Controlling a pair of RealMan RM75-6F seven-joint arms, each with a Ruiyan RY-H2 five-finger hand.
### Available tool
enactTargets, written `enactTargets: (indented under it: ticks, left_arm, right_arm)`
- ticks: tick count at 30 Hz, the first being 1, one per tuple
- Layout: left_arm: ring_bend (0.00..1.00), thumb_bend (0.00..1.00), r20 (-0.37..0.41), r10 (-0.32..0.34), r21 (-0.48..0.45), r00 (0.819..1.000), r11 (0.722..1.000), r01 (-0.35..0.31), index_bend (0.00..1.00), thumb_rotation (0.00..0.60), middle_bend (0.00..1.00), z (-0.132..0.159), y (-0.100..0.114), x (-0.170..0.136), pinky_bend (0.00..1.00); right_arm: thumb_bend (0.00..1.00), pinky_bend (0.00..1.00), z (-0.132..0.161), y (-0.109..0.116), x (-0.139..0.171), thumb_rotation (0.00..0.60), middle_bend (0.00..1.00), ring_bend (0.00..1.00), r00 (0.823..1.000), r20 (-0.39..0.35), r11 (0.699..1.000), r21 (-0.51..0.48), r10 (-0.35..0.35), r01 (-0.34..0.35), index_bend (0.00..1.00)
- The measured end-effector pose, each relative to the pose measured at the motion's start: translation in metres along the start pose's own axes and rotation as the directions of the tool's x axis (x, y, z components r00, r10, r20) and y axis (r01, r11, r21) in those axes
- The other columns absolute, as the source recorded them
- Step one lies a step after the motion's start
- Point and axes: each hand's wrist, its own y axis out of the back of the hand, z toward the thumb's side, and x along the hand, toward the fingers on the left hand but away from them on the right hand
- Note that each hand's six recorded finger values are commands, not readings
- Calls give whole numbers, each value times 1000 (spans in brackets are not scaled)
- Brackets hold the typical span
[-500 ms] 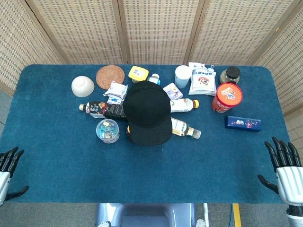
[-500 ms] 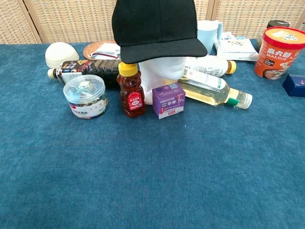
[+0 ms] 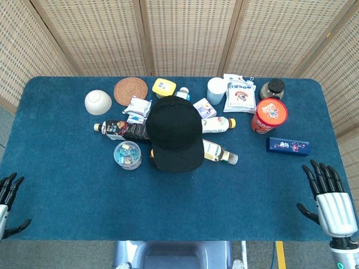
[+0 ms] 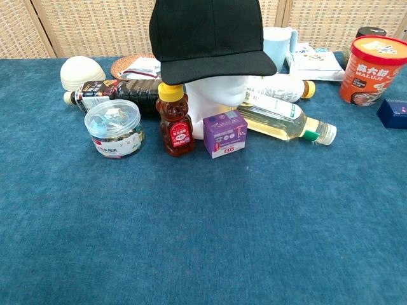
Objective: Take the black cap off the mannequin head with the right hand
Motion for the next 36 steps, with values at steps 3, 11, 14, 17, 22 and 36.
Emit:
enactTargets:
  ticks: [3, 11, 14, 17, 22, 36]
  left_arm:
    - [0, 12, 15, 13, 0, 1000, 1000, -13, 0, 600, 0, 4, -2, 1, 0]
    - [0, 75, 15, 19, -70, 1000, 997, -17, 0, 600, 0, 8, 16, 2, 0]
    - [0, 75, 10, 23, -113, 1000, 993, -22, 0, 600, 0, 10, 24, 4, 0]
    - [0, 76, 14, 29, -158, 999, 987, -26, 0, 600, 0, 12, 32, 6, 0]
    - [0, 76, 15, 16, -184, 1000, 983, -13, 0, 600, 0, 11, 33, 10, 0]
    - [0, 83, -15, 15, -204, 1000, 979, -18, 0, 600, 0, 5, 35, 17, 0]
  right_arm:
    - [0, 137, 12, -5, -14, 600, 80, 69, 999, -39, 1000, -6, -15, 15, 98]
    - [0, 170, 55, -5, -34, 600, 99, 88, 985, -167, 999, 13, -47, 50, 109]
    - [0, 178, 73, -3, -39, 600, 113, 97, 979, -200, 998, 14, -52, 56, 123]
    - [0, 179, 91, -4, -43, 600, 123, 101, 971, -233, 998, 27, -47, 55, 132]
    - [0, 186, 121, -11, -51, 600, 137, 112, 957, -288, 997, 53, -31, 49, 140]
    - [77, 226, 195, -19, -94, 600, 155, 125, 931, -348, 988, 60, -114, 143, 182]
